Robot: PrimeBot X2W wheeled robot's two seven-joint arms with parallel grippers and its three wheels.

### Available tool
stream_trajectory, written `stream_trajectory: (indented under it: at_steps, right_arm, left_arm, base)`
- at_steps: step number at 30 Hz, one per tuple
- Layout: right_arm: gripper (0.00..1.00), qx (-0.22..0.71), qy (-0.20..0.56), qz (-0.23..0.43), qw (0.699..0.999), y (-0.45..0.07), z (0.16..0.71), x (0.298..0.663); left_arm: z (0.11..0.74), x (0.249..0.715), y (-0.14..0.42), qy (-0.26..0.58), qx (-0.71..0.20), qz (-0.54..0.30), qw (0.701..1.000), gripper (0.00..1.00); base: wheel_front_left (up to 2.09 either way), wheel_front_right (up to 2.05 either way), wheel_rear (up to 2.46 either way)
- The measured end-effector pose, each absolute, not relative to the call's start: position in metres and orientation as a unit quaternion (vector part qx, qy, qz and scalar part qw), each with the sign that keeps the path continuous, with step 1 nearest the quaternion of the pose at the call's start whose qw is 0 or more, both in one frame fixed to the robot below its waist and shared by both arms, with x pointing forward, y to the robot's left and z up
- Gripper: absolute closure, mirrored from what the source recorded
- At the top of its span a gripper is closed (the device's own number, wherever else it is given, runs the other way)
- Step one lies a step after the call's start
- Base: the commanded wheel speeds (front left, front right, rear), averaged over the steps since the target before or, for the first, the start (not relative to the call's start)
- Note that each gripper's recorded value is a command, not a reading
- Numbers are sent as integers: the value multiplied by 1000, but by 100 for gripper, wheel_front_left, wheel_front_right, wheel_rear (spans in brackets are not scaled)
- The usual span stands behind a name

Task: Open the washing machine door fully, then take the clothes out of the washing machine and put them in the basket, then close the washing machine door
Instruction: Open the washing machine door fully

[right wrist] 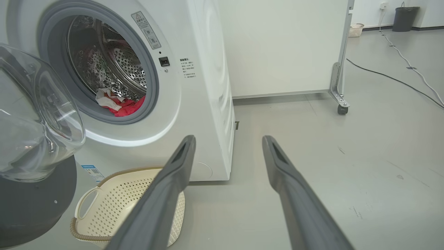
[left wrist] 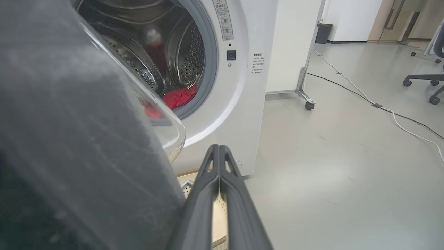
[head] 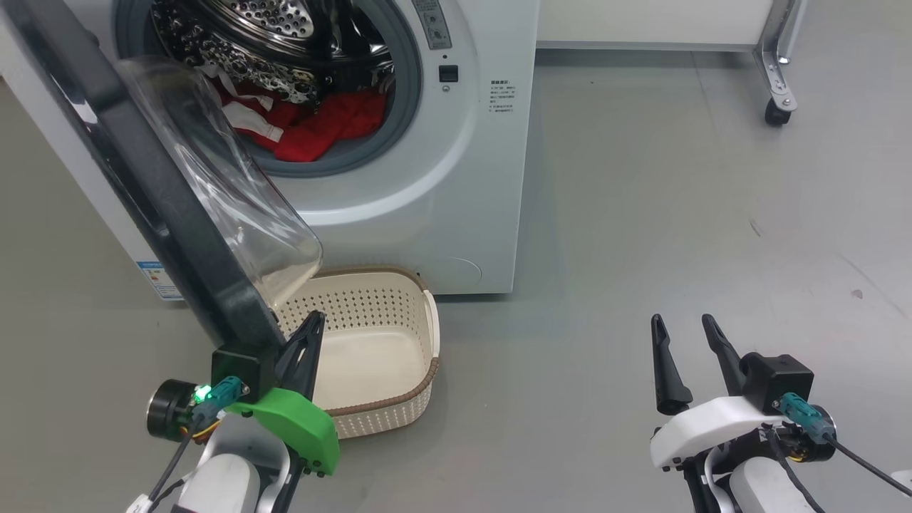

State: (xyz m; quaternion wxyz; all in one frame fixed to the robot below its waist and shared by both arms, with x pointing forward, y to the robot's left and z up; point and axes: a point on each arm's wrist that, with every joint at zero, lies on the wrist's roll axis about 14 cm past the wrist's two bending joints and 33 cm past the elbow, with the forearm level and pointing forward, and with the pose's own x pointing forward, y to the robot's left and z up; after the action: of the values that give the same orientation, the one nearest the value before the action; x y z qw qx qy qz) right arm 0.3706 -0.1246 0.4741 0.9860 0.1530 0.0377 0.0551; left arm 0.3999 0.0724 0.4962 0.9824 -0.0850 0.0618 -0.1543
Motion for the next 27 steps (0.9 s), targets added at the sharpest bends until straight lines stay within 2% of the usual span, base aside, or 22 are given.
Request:
stream_trajectory:
  at_steps: [13,27]
  right_arm:
    - [0,144,40,98,984,-98,475,377]
    - [0,139,54,163,975,-56,473,380]
  left_arm:
    - [494,389,94,61,-84,-125,987,100]
    - [496,371,140,46,-96,-56,993,100]
  base:
    - [0,0,0]
    - [0,0,0]
